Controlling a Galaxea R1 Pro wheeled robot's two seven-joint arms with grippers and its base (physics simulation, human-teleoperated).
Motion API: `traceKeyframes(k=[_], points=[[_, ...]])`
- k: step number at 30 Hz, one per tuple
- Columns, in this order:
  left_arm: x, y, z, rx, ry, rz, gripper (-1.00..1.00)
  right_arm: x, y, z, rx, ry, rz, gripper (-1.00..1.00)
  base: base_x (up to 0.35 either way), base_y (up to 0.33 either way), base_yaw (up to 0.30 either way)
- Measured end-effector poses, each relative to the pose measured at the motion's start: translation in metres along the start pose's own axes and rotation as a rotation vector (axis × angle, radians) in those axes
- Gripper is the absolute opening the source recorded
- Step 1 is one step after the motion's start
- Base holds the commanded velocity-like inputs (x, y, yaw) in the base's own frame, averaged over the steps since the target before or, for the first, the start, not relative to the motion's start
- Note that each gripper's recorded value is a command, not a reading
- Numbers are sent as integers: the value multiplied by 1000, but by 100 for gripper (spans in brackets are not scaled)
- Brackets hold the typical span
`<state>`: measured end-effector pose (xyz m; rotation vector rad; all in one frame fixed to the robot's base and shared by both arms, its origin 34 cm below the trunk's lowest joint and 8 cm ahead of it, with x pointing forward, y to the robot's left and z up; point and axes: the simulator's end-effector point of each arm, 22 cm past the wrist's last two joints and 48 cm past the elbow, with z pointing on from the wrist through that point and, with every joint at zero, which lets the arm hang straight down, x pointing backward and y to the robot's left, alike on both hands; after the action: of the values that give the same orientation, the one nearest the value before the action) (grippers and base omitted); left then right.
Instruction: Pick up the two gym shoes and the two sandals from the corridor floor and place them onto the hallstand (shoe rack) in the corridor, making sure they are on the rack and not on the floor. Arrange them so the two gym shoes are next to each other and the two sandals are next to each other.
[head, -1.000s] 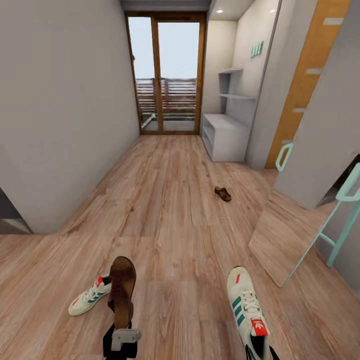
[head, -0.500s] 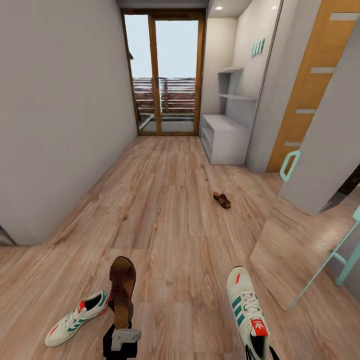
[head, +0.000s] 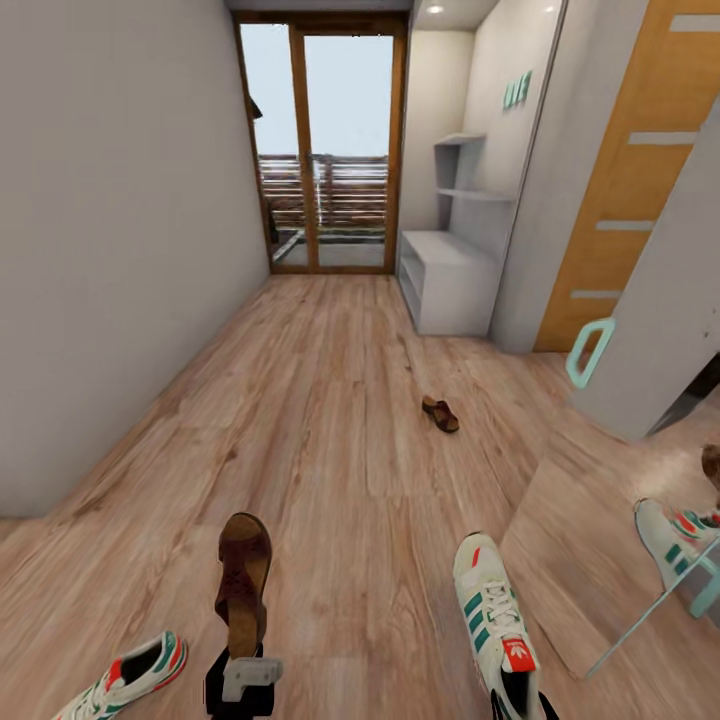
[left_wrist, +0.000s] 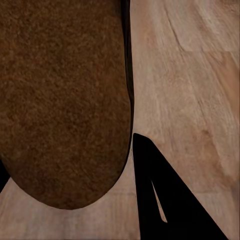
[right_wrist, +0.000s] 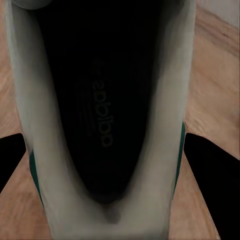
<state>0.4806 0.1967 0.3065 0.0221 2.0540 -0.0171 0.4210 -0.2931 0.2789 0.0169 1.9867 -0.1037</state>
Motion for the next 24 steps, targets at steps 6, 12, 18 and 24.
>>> traceKeyframes(k=[6, 12, 18, 24], points=[[0, 0, 0, -1, -1, -1, -100, 0, 0, 0, 0, 0, 0, -100, 328, -109, 0], [-2, 1, 0, -2, -4, -1, -100, 0, 0, 0, 0, 0, 0, -100, 337, -24, 0], [-3, 1, 1, -3, -7, -1, -100, 0, 0, 0, 0, 0, 0, -100, 339, -2, 0], [-4, 1, 1, -3, -9, -1, -100, 0, 0, 0, 1, 0, 0, -100, 339, 0, 0]])
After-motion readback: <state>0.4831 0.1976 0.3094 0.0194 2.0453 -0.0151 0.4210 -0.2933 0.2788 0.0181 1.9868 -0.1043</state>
